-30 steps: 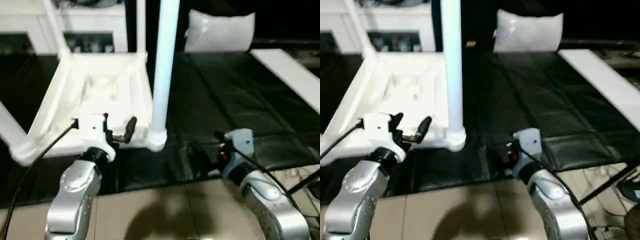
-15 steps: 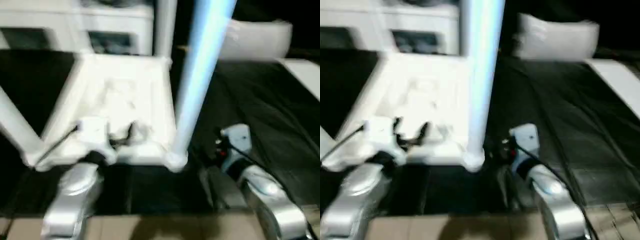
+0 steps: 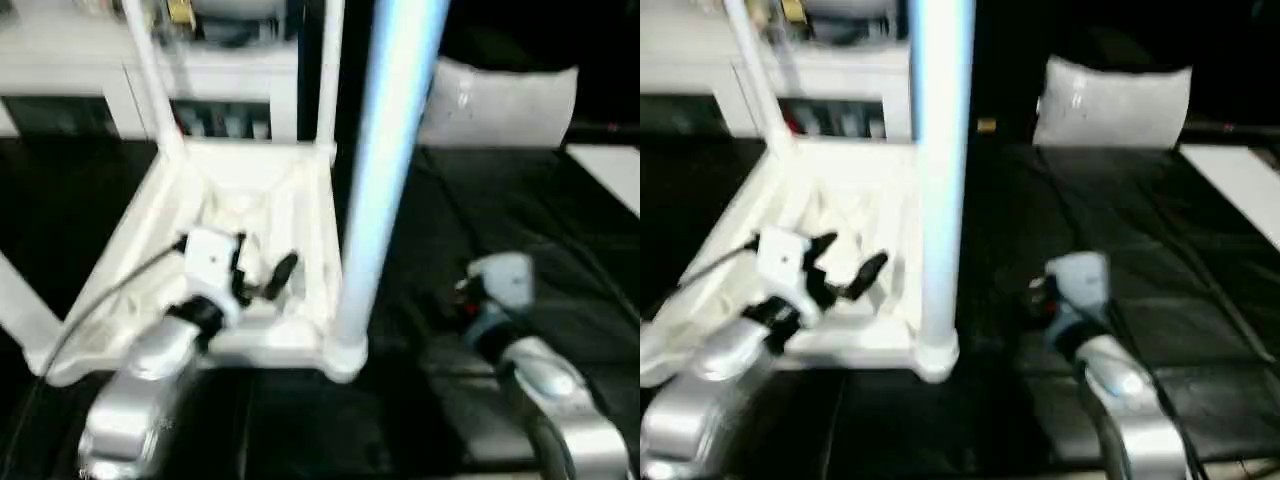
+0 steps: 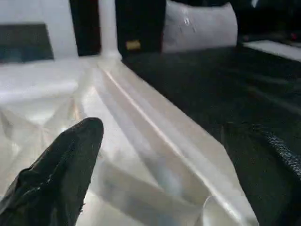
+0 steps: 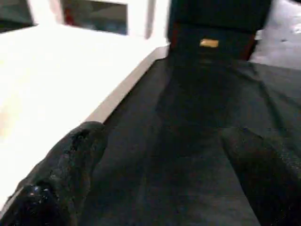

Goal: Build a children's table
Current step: Move to table

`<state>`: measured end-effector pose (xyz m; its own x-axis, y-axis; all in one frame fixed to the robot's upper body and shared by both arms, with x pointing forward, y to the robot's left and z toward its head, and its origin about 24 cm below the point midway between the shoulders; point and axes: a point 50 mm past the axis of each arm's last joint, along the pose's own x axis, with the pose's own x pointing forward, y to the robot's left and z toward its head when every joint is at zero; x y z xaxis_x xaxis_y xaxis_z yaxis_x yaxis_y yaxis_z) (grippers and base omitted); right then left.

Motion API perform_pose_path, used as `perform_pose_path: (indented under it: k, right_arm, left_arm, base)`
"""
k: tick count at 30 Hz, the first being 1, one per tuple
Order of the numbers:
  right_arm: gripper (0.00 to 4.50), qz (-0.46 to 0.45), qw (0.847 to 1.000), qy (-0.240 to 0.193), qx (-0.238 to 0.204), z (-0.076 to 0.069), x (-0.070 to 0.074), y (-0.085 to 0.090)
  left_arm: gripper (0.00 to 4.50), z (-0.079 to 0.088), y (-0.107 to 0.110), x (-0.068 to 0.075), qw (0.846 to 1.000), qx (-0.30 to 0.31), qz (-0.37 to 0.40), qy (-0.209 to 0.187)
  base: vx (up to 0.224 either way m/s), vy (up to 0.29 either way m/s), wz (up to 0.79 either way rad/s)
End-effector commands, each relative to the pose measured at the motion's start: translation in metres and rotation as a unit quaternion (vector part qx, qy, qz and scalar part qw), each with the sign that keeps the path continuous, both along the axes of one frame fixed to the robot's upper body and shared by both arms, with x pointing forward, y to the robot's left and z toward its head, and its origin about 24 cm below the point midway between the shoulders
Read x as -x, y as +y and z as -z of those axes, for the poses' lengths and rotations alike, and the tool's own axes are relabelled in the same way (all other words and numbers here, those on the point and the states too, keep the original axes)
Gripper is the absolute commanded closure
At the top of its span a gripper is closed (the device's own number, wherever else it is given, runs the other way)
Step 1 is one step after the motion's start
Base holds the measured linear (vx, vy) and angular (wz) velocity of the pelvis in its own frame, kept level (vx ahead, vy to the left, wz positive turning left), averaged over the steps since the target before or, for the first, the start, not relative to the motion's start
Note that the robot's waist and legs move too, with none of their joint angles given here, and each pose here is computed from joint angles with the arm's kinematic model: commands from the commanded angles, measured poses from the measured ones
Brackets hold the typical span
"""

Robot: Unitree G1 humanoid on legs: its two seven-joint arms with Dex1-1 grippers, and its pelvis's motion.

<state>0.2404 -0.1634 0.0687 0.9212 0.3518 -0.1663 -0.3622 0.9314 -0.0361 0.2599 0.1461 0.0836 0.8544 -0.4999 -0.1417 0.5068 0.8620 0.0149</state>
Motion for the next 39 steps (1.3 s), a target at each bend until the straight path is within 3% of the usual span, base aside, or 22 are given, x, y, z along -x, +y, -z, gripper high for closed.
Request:
perform_pose_path:
  k: [1, 2, 4, 8, 14, 15, 21, 24, 27, 39]
  right_arm:
    - [0.00, -0.024, 1.000, -0.004, 0.004, -0.005, -0.001, -0.002]
    - [0.00, -0.024, 1.000, -0.004, 0.004, -0.005, -0.001, -0.002]
    - [0.00, -0.062, 0.997, 0.029, 0.018, -0.004, 0.001, -0.006]
    - [0.00, -0.120, 0.991, 0.051, 0.035, -0.005, 0.004, -0.011]
    - [0.00, -0.212, 0.972, 0.076, 0.065, -0.008, 0.011, -0.019]
    - [0.00, -0.218, 0.970, 0.081, 0.064, -0.009, 0.011, -0.020]
    - [0.00, -0.238, 0.966, 0.084, 0.062, -0.011, 0.015, -0.020]
    - [0.00, -0.257, 0.961, 0.091, 0.053, -0.011, 0.022, -0.017]
    - [0.00, -0.270, 0.957, 0.097, 0.046, -0.009, 0.029, -0.013]
    - [0.00, -0.271, 0.957, 0.096, 0.051, -0.003, 0.031, -0.006]
  left_arm:
    - [0.02, 0.002, -0.007, 0.000, 0.998, -0.006, 0.063, 0.026]
    - [0.02, 0.002, -0.007, 0.000, 0.998, -0.006, 0.063, 0.026]
    - [0.02, 0.006, -0.003, -0.002, 0.985, -0.057, 0.151, 0.056]
    - [0.02, 0.006, 0.002, -0.004, 0.971, -0.089, 0.207, 0.079]
    - [0.02, 0.007, 0.003, 0.000, 0.933, -0.116, 0.312, 0.134]
    - [0.30, 0.008, 0.002, 0.000, 0.927, -0.120, 0.327, 0.138]
    - [0.64, 0.008, -0.008, -0.005, 0.917, -0.122, 0.356, 0.132]
    - [0.86, 0.007, -0.014, -0.005, 0.903, -0.128, 0.384, 0.144]
    - [1.21, 0.010, -0.019, -0.005, 0.898, -0.141, 0.390, 0.145]
    - [2.11, 0.021, -0.028, -0.004, 0.900, -0.162, 0.377, 0.149]
  base:
    - [-0.019, 0.054, -0.03]
    - [-0.019, 0.054, -0.03]
    - [0.000, 0.000, 0.00]
    - [-0.045, 0.018, -0.02]
    - [0.000, 0.000, 0.00]
    - [0.000, 0.000, 0.00]
    - [0.000, 0.000, 0.00]
    - [0.000, 0.000, 0.00]
    - [0.000, 0.000, 0.00]
    - [0.000, 0.000, 0.00]
